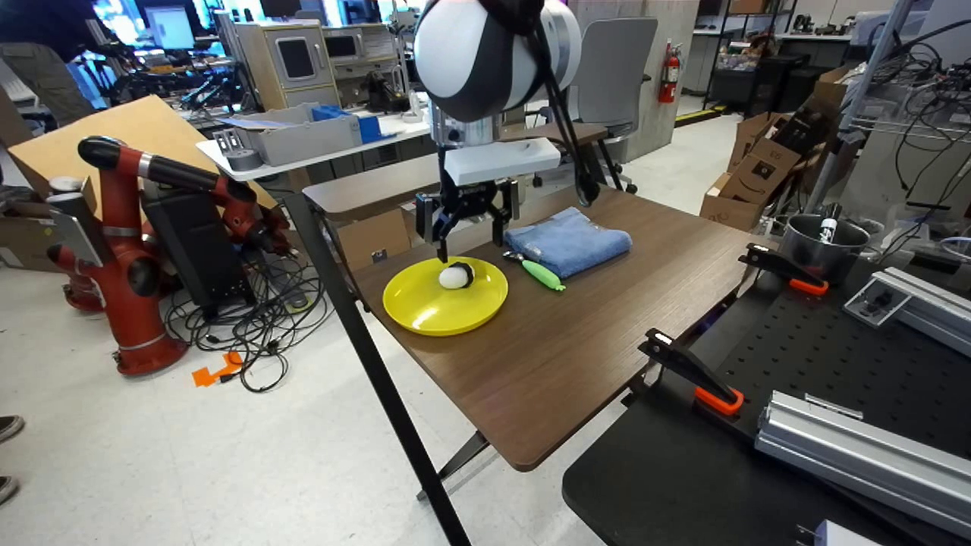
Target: Move the black and white ball from the yellow plate to the table
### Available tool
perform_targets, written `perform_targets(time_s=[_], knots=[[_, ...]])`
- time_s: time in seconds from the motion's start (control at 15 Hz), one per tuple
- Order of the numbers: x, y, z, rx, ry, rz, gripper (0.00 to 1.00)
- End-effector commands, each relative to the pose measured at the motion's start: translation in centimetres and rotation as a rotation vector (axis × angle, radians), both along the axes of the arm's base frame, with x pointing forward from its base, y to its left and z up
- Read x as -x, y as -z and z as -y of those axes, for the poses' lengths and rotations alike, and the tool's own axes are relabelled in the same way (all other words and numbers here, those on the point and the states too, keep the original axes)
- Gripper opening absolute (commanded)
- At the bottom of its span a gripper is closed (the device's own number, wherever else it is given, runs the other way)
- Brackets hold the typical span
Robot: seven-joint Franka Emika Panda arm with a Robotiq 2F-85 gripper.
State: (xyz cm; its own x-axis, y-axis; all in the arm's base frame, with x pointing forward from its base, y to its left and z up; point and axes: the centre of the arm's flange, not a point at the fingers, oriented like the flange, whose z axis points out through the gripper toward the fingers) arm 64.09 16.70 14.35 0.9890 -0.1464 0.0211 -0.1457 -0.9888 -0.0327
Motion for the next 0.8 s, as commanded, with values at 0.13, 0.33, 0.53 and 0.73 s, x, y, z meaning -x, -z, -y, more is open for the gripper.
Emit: perform_targets(time_s=[0.13, 0.33, 0.53, 0.73], knots=[[-2.1, 2.5, -2.2, 0.050, 0.015, -0.009, 1.00], [-2.3, 3.4, -3.0, 0.063, 0.009, -0.011, 1.00], [-2.8, 4.0, -3.2, 0.082, 0.002, -0.020, 0.66], [-3.1, 4.0, -3.0, 0.095, 0.001, -0.029, 0.42]])
